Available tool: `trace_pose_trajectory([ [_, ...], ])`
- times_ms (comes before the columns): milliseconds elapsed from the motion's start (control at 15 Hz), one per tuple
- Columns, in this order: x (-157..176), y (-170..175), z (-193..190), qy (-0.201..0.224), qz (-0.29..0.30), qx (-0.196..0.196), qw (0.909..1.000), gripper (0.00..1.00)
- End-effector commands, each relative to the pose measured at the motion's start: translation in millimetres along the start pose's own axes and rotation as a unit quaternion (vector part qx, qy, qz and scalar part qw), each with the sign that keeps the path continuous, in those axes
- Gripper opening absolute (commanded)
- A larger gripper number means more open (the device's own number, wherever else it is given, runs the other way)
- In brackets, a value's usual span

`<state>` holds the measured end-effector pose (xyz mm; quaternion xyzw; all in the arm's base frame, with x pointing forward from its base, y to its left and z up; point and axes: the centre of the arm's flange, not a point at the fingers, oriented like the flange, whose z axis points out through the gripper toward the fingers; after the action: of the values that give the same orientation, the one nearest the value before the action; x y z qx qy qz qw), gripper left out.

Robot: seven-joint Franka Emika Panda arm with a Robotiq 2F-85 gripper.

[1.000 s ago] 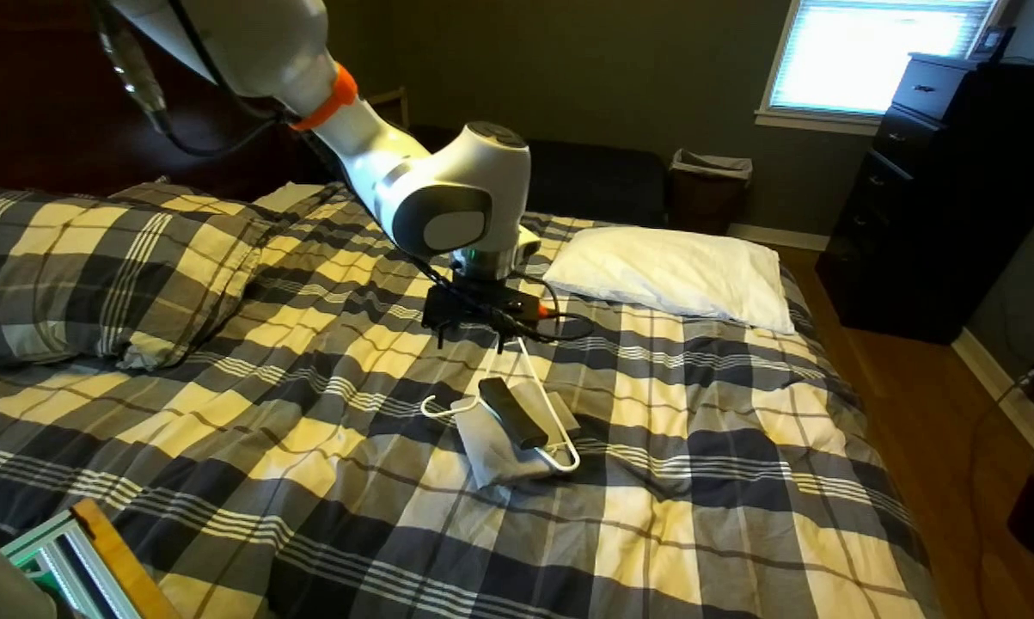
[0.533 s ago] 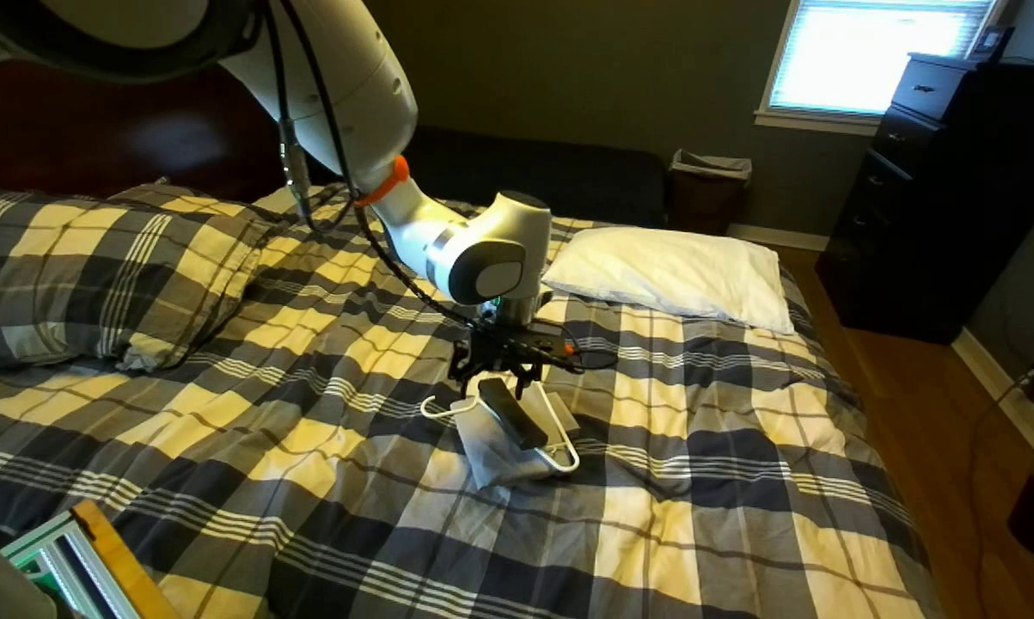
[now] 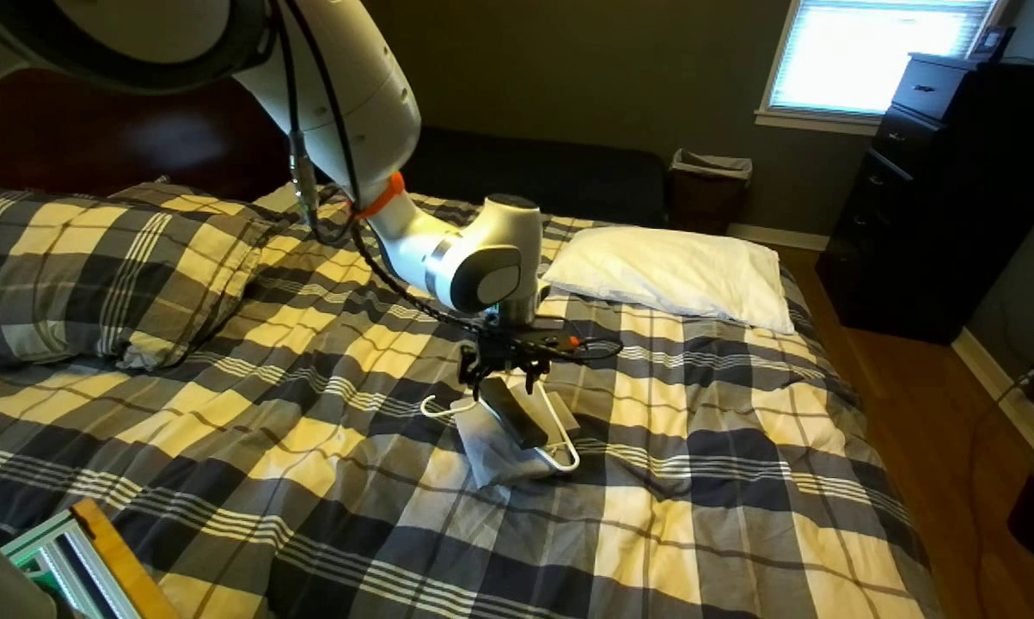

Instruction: Shift the coat hanger and the remote to the left

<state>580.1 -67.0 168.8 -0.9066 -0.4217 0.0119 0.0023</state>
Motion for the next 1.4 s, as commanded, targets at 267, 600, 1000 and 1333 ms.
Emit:
trace_pose_trajectory([
  [267, 5, 3, 63, 0.01, -0.008, -0.009, 0.9999, 0.97],
  [600, 10, 3, 37, 0.041, -0.016, -0.046, 0.998, 1.0],
  [1000, 27, 8, 51, 0.054, -0.024, -0.015, 0.9981, 0.83],
  [1333, 22, 14, 61, 0.051, -0.01, -0.002, 0.9987, 0.86],
])
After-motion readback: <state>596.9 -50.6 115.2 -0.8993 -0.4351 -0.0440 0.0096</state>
